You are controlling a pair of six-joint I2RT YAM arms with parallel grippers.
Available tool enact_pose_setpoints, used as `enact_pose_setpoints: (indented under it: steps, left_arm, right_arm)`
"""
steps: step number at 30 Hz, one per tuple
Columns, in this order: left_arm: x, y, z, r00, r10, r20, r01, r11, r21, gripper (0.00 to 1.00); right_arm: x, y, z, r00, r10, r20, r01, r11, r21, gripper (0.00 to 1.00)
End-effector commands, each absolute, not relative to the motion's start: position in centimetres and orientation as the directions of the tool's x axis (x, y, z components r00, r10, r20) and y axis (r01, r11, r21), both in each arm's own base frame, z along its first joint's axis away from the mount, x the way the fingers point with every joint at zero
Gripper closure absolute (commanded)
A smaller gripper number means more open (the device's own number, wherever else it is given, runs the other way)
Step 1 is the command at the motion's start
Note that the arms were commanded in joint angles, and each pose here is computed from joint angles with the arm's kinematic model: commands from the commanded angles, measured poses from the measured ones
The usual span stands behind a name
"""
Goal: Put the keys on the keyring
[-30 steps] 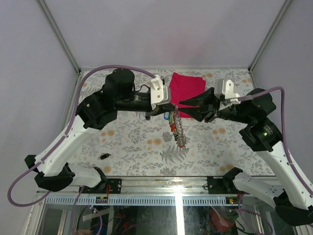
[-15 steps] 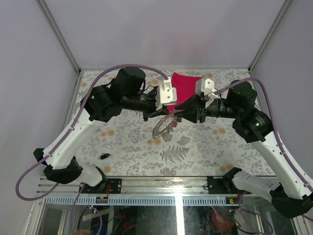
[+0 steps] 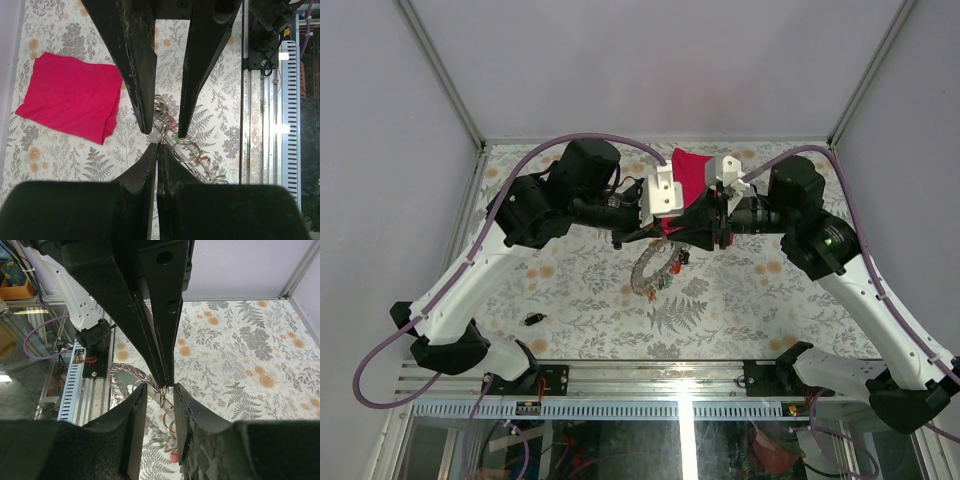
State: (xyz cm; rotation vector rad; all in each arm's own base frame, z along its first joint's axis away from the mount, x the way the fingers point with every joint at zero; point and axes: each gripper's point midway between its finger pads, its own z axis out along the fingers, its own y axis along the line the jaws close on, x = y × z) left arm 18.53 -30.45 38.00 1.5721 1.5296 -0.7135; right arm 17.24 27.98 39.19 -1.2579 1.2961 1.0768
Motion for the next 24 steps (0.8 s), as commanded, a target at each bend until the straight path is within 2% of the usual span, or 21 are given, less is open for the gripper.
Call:
enact_pose_setpoints:
  steps: [1, 19, 22, 24]
  left_arm:
    - [19.0, -30.8, 40.3, 0.185, 0.48, -0.858, 0.967, 0.065, 0.245, 1.0]
    - [19.2, -30.9, 40.1, 0.188, 0.485, -0.854, 0.966, 0.066, 0.249, 1.0]
    - [19.2, -30.9, 40.2, 0.189, 0.483, -0.855, 0.966, 0.066, 0.251, 1.0]
    - [19.2, -30.8, 40.1, 0.189, 0.485, -0.854, 0.966, 0.067, 0.251, 1.0]
  right_arm:
    - [16.9, 28.6, 40.6, 0.054, -0.074, -0.996, -0.998, 0.022, -0.056, 0.66]
    - [18.4, 28.8, 38.7, 0.032, -0.13, -0.991, -0.997, 0.062, -0.041, 0.73]
    - [18.5, 28.8, 38.5, 0.03, -0.134, -0.99, -0.997, 0.065, -0.039, 0.8]
    - [18.5, 28.8, 38.5, 0.031, -0.136, -0.99, -0.997, 0.066, -0.04, 0.89]
